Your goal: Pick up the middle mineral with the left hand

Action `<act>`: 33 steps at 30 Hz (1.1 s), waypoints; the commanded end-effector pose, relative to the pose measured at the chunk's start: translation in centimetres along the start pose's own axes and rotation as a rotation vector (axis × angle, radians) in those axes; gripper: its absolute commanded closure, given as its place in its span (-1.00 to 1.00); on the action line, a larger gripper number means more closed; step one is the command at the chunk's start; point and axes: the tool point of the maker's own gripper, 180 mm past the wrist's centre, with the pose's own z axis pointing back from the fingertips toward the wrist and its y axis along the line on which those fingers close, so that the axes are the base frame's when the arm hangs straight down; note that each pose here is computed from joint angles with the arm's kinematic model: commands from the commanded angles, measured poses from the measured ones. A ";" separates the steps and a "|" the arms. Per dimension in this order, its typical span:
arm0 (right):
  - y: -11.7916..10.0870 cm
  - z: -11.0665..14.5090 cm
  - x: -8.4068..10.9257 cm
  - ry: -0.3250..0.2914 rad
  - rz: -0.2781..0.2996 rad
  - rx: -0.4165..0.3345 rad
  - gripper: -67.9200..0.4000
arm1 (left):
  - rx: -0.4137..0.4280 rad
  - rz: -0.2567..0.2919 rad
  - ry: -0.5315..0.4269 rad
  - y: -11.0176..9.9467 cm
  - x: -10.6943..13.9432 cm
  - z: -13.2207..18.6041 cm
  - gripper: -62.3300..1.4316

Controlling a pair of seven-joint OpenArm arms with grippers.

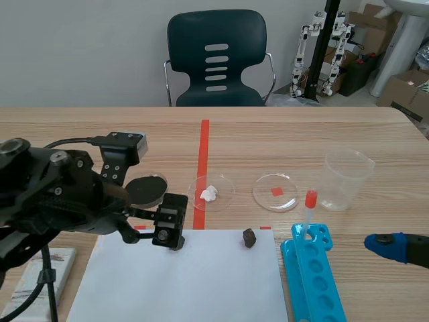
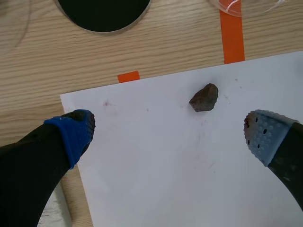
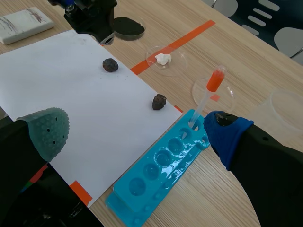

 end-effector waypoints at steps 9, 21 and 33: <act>-0.4 0.0 0.5 -0.021 0.004 -0.009 -0.74 | 0.039 0.094 0.113 -1.2 -0.6 -2.2 -1.00; -0.4 0.0 0.5 -0.021 0.004 -0.009 -0.74 | 0.045 0.101 0.123 -3.5 -0.3 -3.8 -1.00; -0.4 0.0 0.5 -0.021 0.004 -0.009 -0.74 | 0.081 0.093 0.165 -3.0 -1.1 -5.1 -1.00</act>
